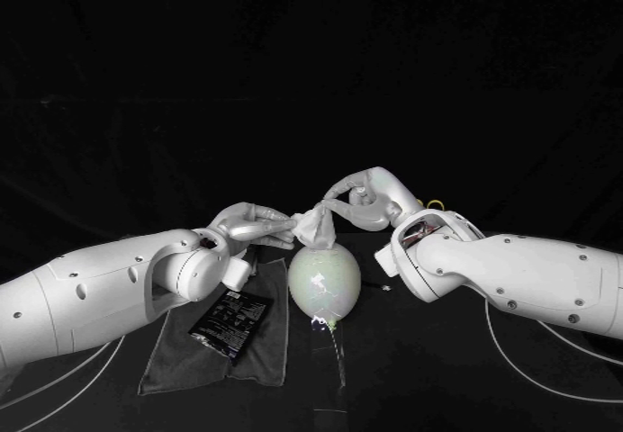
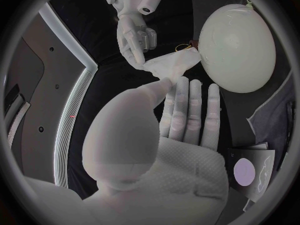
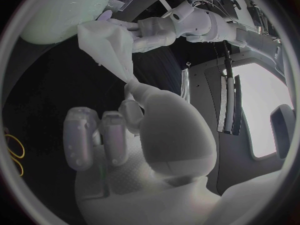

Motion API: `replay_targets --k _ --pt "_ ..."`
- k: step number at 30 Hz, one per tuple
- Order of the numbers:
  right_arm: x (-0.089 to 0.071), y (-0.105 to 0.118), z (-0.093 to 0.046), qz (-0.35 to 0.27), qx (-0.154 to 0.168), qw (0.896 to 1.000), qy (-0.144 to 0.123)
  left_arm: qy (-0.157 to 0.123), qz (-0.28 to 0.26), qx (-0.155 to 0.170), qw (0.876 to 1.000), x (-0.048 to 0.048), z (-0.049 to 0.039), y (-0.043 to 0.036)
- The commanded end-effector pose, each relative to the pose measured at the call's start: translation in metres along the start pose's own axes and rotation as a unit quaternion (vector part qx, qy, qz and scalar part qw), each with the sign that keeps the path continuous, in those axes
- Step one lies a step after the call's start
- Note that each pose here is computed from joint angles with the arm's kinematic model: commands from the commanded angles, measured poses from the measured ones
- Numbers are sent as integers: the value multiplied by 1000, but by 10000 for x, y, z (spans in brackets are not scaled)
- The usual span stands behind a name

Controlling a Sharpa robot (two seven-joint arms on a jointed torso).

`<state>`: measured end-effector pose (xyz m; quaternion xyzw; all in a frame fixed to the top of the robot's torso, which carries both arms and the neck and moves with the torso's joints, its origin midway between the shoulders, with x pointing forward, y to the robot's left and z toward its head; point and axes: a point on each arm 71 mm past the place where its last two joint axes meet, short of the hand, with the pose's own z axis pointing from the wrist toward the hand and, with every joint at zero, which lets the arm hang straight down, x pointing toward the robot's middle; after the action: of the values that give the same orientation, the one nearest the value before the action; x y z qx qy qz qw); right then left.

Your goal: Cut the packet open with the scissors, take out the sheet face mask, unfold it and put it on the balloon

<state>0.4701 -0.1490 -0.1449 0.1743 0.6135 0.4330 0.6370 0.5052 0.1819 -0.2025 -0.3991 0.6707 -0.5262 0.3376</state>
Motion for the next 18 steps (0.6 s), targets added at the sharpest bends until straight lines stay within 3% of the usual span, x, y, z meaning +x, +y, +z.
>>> replay_targets --k 1,18 --pt "-21 -4 2 -4 -3 1000 0 -3 -6 10 1000 -3 -2 -22" --pt "-81 -52 -2 -9 2 1000 -7 -4 -11 7 1000 -31 -13 -15"
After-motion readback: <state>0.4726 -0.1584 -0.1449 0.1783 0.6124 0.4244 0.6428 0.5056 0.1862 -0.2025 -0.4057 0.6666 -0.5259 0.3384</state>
